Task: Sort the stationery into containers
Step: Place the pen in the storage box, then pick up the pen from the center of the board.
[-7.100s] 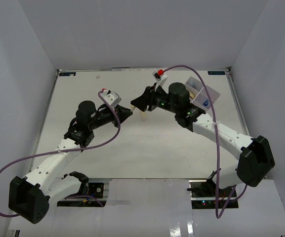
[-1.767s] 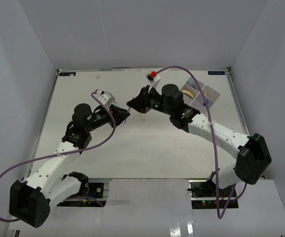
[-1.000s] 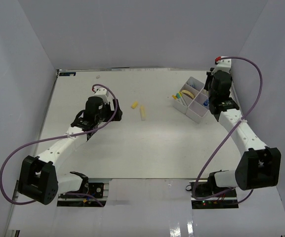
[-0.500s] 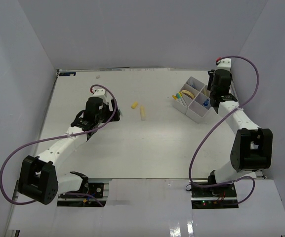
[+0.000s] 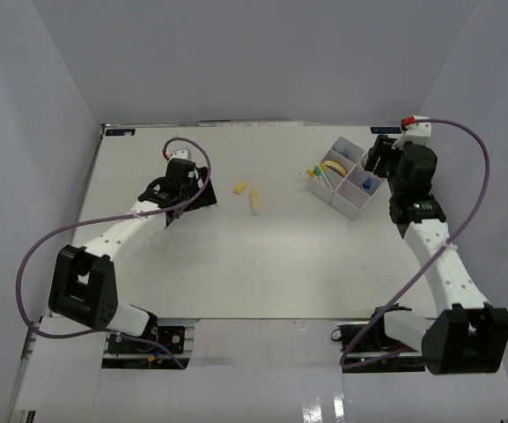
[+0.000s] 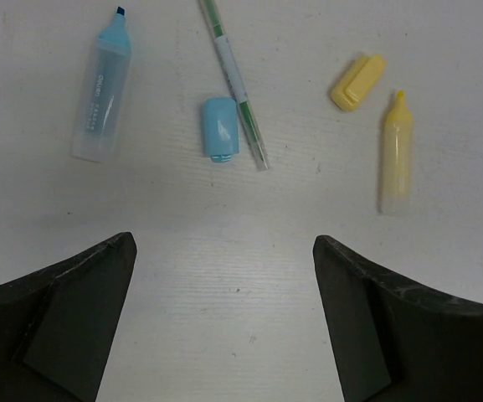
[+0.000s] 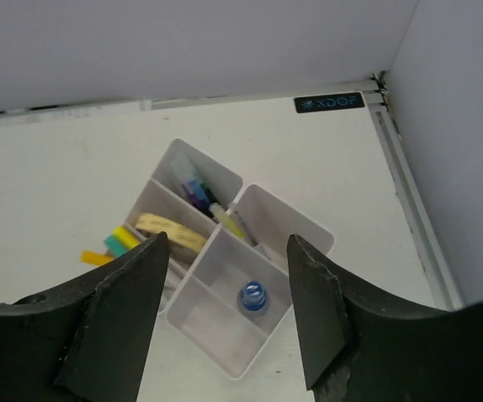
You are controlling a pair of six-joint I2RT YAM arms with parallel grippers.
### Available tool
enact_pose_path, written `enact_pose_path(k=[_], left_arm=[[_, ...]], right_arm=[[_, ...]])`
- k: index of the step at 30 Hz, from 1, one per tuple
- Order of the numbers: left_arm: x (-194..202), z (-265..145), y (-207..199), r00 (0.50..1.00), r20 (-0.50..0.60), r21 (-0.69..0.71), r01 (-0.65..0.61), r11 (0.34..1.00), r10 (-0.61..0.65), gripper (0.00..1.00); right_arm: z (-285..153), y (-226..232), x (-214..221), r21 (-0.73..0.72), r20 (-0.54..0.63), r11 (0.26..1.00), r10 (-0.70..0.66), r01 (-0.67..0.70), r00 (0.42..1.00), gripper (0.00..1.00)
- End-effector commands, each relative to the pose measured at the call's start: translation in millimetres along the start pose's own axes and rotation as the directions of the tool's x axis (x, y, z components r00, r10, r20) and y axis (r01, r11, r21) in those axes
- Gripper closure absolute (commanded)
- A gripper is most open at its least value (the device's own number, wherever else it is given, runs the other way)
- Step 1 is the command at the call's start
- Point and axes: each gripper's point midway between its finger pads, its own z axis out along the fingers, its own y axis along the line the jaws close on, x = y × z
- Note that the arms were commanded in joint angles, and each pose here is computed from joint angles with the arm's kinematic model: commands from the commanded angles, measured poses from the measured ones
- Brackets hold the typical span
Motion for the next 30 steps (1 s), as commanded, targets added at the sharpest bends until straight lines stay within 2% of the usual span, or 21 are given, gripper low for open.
enact_pose_path(k=[1,2,4,5,7,9,10,13,14,15,17,22,27,30], left_arm=[[-18.7,1.5,1.1,0.997,0.001,-0.077,0.075,0.994,-0.075,0.02],[-19.1,4.8,1.7,0.997,-0.009,-0.095,0.076,0.993,-0.077,0.02],[-35.4,10.7,-0.1,0.996,0.017,-0.128,0.089,0.988,-0.087,0.02],[-28.7,22.4,2.7,0.996,-0.018,-0.162,0.079,0.984,-0.083,0.02],[-46.1,30.5,-2.2,0.996,0.005,-0.184,0.089,0.979,-0.089,0.02],[-40.2,48.8,-0.1,0.996,-0.031,-0.227,0.078,0.971,-0.087,0.02],[-53.7,52.0,-7.2,0.996,-0.012,-0.219,0.087,0.972,-0.092,0.02],[-45.9,76.9,-6.5,0.995,-0.050,-0.258,0.072,0.964,-0.088,0.04],[-52.9,80.9,-10.1,0.995,-0.045,-0.260,0.075,0.963,-0.089,0.05],[-42.9,93.7,-6.3,0.994,-0.076,-0.286,0.055,0.957,-0.080,0.06],[-47.8,102.2,-6.1,0.995,-0.075,-0.310,0.046,0.950,-0.072,0.08],[-32.2,131.2,3.2,0.993,-0.115,-0.362,-0.008,0.932,-0.037,0.15],[-30.0,150.1,3.9,0.991,-0.133,-0.372,-0.052,0.927,0.002,0.20],[-24.3,155.6,2.2,0.989,-0.150,-0.364,-0.060,0.930,0.005,0.27]], right_arm=[[-34.3,26.8,13.1,-0.169,0.008,0.981,0.099,-0.096,0.995,0.34],[-48.5,29.1,7.6,-0.192,0.039,0.975,0.120,-0.110,0.992,0.32],[-60.4,38.3,33.7,-0.252,0.002,0.959,0.139,-0.133,0.990,0.29],[-70.3,40.7,30.2,-0.273,0.027,0.950,0.166,-0.152,0.986,0.28],[-77.7,48.9,48.2,-0.319,0.000,0.931,0.187,-0.177,0.982,0.24],[-84.2,59.4,47.8,-0.374,0.022,0.910,0.201,-0.178,0.979,0.22],[-86.5,65.9,58.9,-0.389,0.002,0.904,0.196,-0.180,0.981,0.18],[-91.2,74.0,69.6,-0.413,0.001,0.893,0.194,-0.177,0.981,0.16],[-92.6,74.6,69.1,-0.416,0.009,0.892,0.197,-0.176,0.980,0.15],[-93.5,76.4,69.2,-0.421,0.013,0.890,0.197,-0.173,0.980,0.15],[-94.7,77.9,74.5,-0.420,0.009,0.891,0.195,-0.173,0.981,0.14],[-97.9,87.5,83.3,-0.451,0.016,0.877,0.193,-0.165,0.981,0.14],[-98.0,89.1,93.7,-0.441,0.014,0.886,0.162,-0.140,0.987,0.13],[-98.0,90.3,97.1,-0.440,0.010,0.887,0.159,-0.138,0.987,0.13]])
